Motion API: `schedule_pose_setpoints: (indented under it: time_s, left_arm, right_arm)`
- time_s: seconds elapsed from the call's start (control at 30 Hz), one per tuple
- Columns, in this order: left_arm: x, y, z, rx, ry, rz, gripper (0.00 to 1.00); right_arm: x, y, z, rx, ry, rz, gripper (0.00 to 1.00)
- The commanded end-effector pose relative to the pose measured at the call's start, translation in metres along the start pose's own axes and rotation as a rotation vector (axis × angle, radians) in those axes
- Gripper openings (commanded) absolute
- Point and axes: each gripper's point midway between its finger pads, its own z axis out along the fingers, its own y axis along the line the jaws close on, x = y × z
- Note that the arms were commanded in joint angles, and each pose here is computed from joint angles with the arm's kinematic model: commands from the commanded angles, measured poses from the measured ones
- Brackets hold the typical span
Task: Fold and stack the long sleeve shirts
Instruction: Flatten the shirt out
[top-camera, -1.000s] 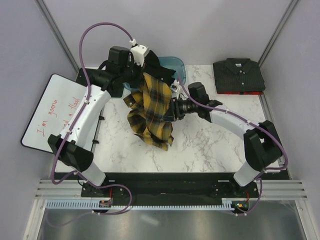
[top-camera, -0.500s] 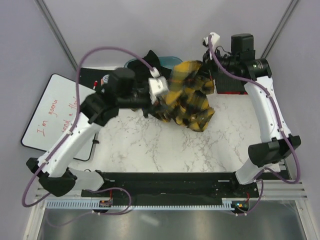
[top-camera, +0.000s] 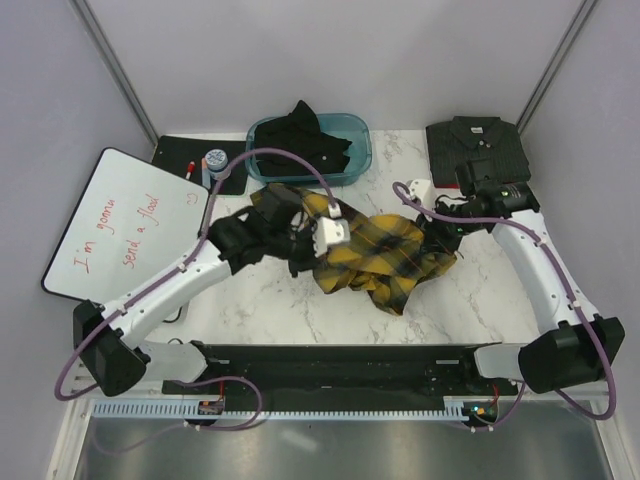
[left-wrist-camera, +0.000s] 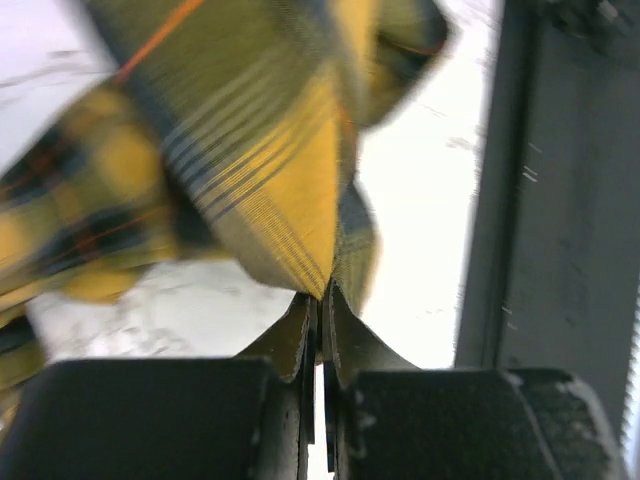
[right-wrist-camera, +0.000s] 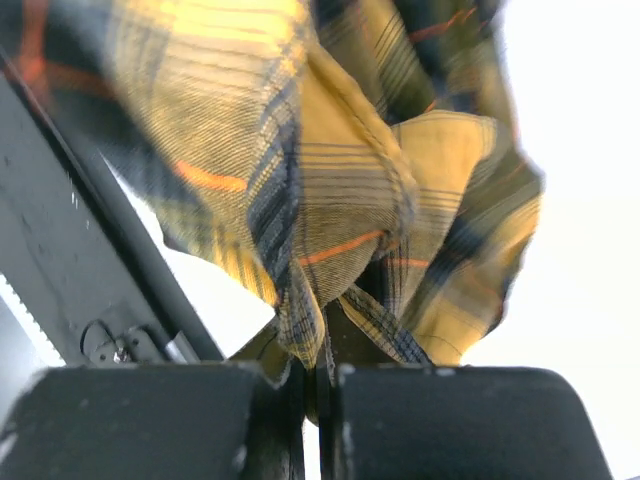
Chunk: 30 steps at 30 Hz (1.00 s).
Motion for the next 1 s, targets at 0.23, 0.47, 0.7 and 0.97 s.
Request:
schedule_pose_setpoints:
  time_s: [0.23, 0.47, 0.7, 0.97]
  left_arm:
    - [0.027, 0.127, -0.091, -0.294, -0.142, -0.471, 0.02]
    - [0.088, 0.162, -0.116, -0.406, -0.139, -0.783, 0.02]
    - [0.101, 0.145, -0.108, -0.316, -0.146, -0.712, 0.63]
    - [0.028, 0.16, -0.062, -0.276, -0.073, -0.307, 0.85]
  right_arm:
    - [-0.084, 0.017, -0.03, -0.215, -0.112, 0.025, 0.46]
    - [-0.02, -0.001, 0.036, -0.1, 0.027, 0.159, 0.68]
    - [0.023, 0.002, 0.055, -0.091, 0.117, 0.258, 0.63]
    - [0.042, -0.016, 0.07, -0.065, 0.143, 0.363, 0.29]
